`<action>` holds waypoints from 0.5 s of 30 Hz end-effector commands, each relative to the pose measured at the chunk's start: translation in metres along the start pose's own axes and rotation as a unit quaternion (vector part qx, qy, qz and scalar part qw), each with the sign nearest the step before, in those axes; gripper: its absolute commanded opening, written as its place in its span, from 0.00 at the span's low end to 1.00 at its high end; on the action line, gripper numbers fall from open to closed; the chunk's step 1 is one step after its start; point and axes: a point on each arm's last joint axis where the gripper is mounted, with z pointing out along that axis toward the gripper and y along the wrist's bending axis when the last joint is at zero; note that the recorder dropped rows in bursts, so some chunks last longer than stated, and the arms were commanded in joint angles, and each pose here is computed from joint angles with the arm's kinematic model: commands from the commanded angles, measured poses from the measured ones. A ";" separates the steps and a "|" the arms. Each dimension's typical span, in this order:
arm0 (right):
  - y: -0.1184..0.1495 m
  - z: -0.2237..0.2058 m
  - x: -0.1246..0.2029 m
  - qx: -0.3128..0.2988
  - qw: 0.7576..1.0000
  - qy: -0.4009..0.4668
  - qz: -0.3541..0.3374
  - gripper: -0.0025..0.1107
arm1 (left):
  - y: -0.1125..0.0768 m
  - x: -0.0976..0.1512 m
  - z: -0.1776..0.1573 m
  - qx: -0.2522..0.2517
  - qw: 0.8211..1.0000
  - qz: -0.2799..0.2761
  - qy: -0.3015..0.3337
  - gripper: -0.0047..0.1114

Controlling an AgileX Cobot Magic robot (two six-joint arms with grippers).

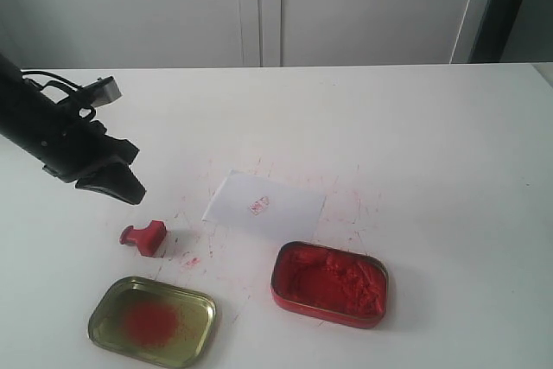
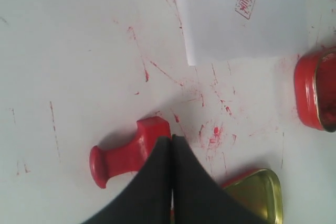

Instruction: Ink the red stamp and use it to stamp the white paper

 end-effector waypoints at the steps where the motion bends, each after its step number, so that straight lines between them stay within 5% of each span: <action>1: 0.000 0.000 0.000 0.002 1.000 -0.008 0.002 0.02 | -0.003 0.004 -0.013 -0.024 0.999 -0.028 0.016 0.04; 11: 0.000 0.000 0.000 0.002 1.000 -0.008 0.002 0.02 | -0.005 0.016 -0.057 -0.182 0.980 -0.076 0.028 0.04; 15: 0.000 0.000 0.000 0.002 1.000 -0.008 0.002 0.02 | -0.012 0.018 -0.069 -0.196 0.978 -0.068 0.019 0.04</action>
